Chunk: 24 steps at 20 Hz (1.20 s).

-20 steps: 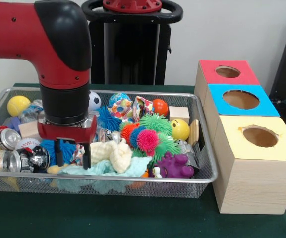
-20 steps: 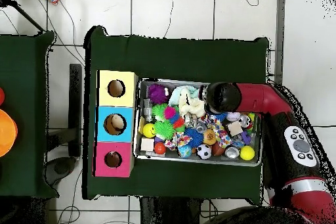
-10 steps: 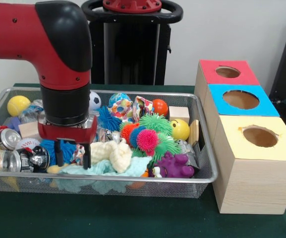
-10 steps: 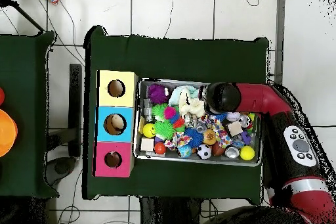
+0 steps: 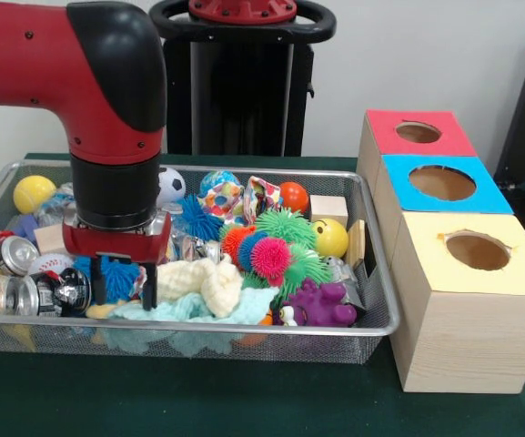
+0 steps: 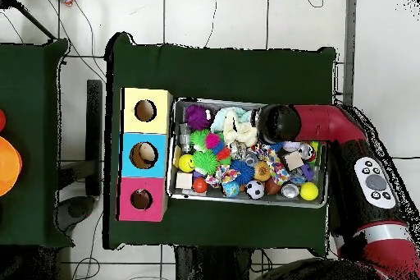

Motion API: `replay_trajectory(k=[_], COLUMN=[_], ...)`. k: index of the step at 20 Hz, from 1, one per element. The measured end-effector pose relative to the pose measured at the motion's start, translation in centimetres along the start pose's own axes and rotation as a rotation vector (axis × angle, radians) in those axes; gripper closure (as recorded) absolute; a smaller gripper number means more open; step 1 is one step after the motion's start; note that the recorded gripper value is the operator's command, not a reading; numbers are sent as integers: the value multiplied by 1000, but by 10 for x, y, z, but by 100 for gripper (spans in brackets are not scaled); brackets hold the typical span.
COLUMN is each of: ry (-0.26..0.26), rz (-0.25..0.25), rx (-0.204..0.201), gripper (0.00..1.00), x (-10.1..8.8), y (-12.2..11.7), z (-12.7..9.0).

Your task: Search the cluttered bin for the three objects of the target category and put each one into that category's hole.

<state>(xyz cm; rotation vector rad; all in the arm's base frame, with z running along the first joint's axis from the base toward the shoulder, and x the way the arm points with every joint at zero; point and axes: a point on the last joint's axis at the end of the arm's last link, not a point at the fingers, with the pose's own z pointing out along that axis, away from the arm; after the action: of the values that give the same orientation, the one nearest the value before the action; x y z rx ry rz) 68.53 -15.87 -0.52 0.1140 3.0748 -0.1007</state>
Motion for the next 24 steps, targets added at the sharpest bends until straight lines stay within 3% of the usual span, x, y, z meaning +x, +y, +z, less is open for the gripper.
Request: replay_trajectory(k=[11,24], ry=[42,34], rz=[-24,-22], rx=[-17,-19], gripper=[0,0], x=[18,17], y=[15,15], z=[29,30])
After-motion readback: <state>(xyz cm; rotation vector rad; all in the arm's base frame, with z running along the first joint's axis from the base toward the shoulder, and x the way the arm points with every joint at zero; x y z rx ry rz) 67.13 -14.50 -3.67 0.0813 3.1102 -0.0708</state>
